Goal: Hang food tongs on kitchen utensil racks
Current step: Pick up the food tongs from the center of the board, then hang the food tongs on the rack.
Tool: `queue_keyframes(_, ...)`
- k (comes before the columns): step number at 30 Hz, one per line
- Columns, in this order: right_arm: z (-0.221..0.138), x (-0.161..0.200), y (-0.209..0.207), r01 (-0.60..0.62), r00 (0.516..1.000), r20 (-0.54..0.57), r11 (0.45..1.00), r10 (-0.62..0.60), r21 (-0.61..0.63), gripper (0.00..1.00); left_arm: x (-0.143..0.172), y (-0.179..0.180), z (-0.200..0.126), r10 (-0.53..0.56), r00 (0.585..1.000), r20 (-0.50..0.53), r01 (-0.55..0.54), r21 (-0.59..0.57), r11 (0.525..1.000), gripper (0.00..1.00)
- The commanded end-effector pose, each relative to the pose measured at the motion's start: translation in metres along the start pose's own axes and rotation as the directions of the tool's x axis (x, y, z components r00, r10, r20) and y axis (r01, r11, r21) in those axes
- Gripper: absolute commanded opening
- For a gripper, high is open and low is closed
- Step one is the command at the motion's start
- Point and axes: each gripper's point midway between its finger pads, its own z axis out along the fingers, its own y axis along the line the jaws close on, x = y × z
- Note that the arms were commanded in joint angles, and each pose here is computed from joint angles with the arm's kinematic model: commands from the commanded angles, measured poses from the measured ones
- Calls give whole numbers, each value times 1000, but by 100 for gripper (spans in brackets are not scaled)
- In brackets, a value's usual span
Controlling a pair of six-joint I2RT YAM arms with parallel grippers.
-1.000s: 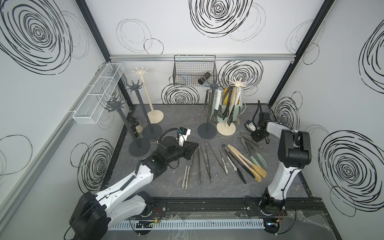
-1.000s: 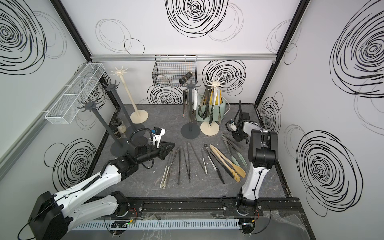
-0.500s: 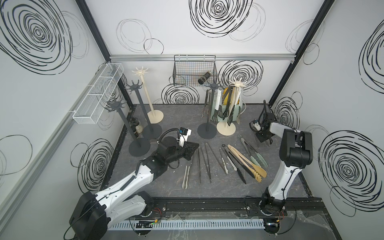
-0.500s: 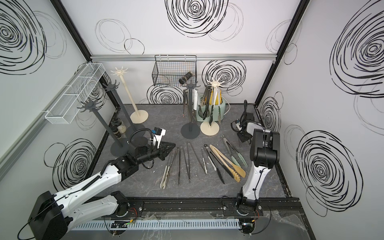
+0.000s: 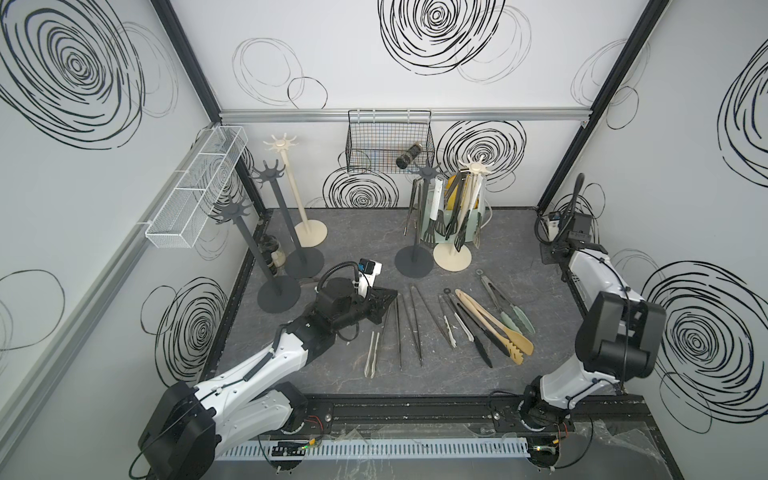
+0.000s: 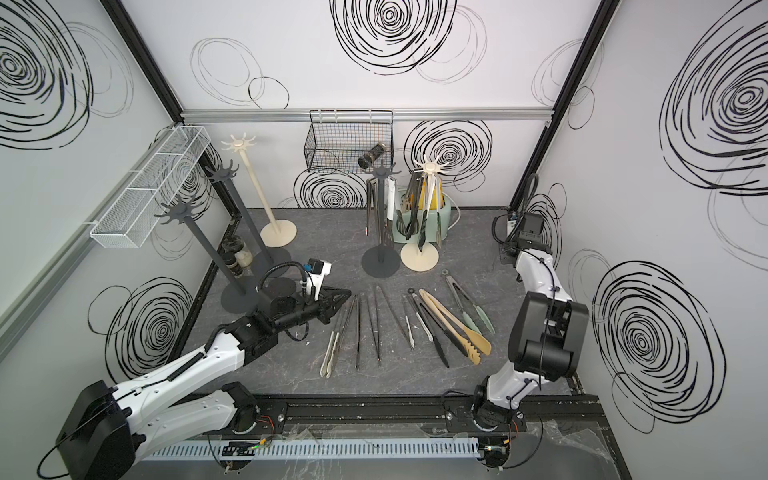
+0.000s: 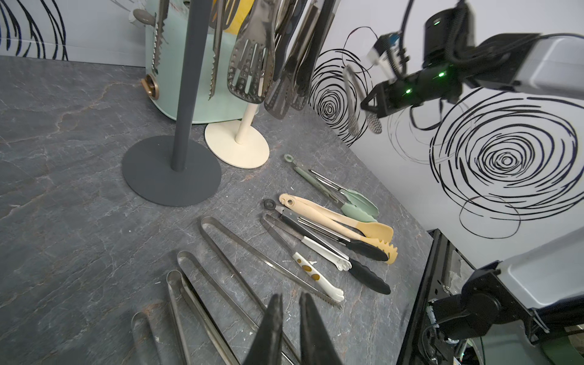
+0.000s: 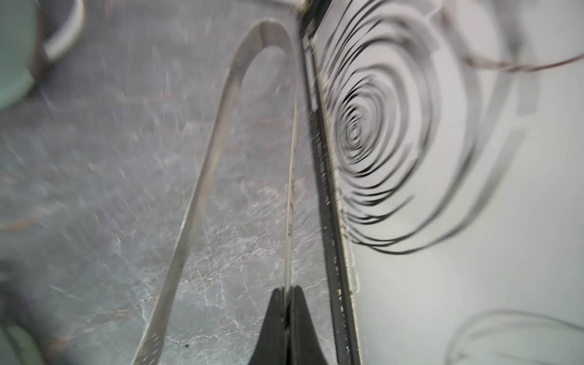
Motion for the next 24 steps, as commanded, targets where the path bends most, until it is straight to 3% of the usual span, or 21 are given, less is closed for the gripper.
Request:
queue_keyframes(1,-55,-52,4,-138,955,250,984,161,-108,0,-12,-9,-2,-5,998,67,2,41,999,16)
queue_keyframes(6,-153,-112,28,-134,791,527,929,309,-344,0,-10,-10,-2,-7,998,68,4,47,999,15)
queue_keyframes(8,-184,-129,51,-75,763,574,922,298,-380,0,-9,-10,-3,-7,997,71,3,48,999,15)
queue_keyframes(11,-222,-141,94,18,756,615,931,226,-364,0,-8,-9,-4,-2,997,74,-1,46,999,15)
queue_keyframes(17,-284,-146,174,122,725,660,906,198,-405,0,-8,-10,-4,-11,997,81,6,54,999,15)
queue_keyframes(24,-305,-150,249,214,736,662,880,140,-424,0,-8,-10,-5,-9,996,85,5,48,999,15)
